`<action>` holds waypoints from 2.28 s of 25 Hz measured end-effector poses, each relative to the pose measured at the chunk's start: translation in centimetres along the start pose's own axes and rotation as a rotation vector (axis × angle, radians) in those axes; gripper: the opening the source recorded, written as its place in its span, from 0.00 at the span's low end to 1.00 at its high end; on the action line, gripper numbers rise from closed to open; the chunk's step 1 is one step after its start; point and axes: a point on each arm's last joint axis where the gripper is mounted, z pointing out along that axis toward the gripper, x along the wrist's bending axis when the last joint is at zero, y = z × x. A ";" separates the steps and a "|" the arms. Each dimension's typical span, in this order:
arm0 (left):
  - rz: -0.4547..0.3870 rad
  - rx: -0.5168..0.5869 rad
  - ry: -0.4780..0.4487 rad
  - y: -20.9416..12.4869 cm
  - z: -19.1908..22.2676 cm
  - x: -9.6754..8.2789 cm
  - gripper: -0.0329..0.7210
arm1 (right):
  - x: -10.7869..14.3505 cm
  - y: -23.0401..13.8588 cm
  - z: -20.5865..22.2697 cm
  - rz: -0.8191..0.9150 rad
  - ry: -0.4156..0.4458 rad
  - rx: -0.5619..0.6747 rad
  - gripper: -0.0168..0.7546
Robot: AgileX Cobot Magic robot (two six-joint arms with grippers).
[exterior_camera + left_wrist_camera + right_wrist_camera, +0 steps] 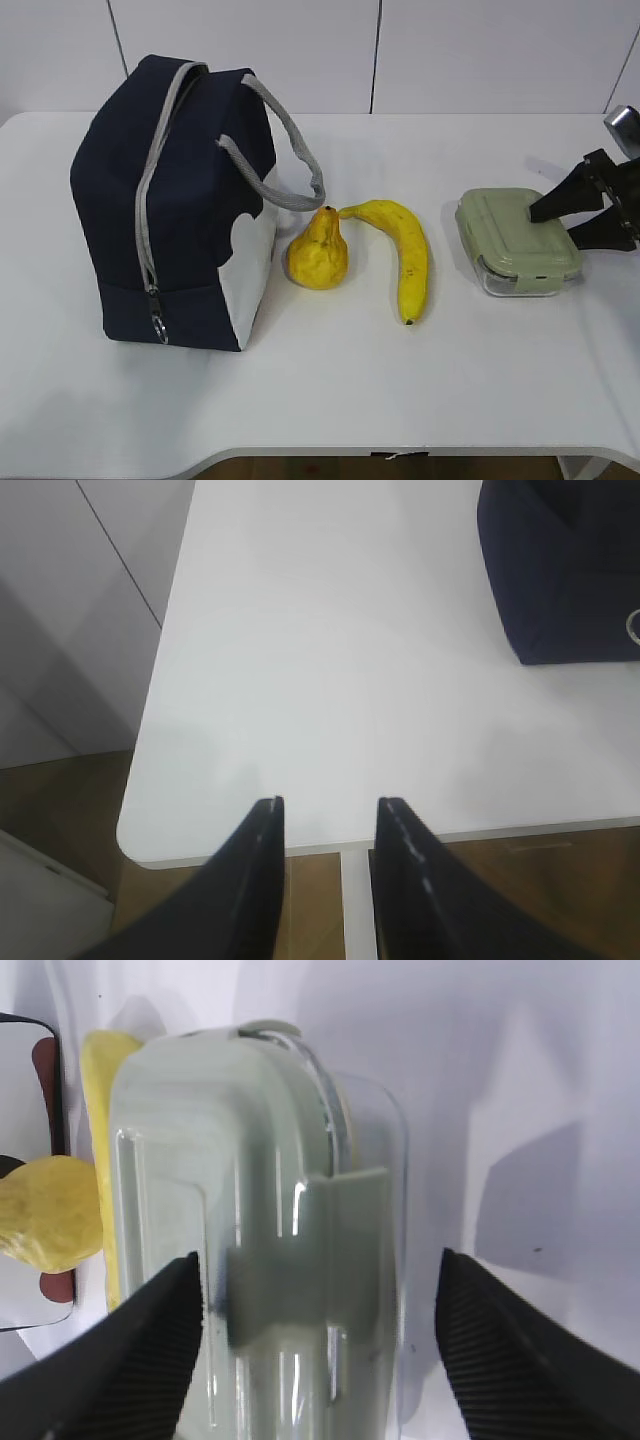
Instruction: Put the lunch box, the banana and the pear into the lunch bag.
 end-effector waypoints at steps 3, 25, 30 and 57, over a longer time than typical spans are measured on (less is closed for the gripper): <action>0.000 0.000 0.000 0.0 0.0 0.0 0.36 | 0.0 0.0 0.0 0.003 0.003 -0.004 0.76; 0.000 0.000 0.000 0.0 0.0 0.0 0.36 | 0.4 0.1 1.5 -0.023 0.027 0.013 0.70; 0.000 0.000 0.000 0.0 0.0 0.0 0.36 | 0.5 0.0 1.5 -0.022 0.037 0.018 0.60; 0.000 0.000 0.000 0.0 0.0 0.0 0.36 | 0.6 0.0 1.5 0.006 0.046 0.028 0.50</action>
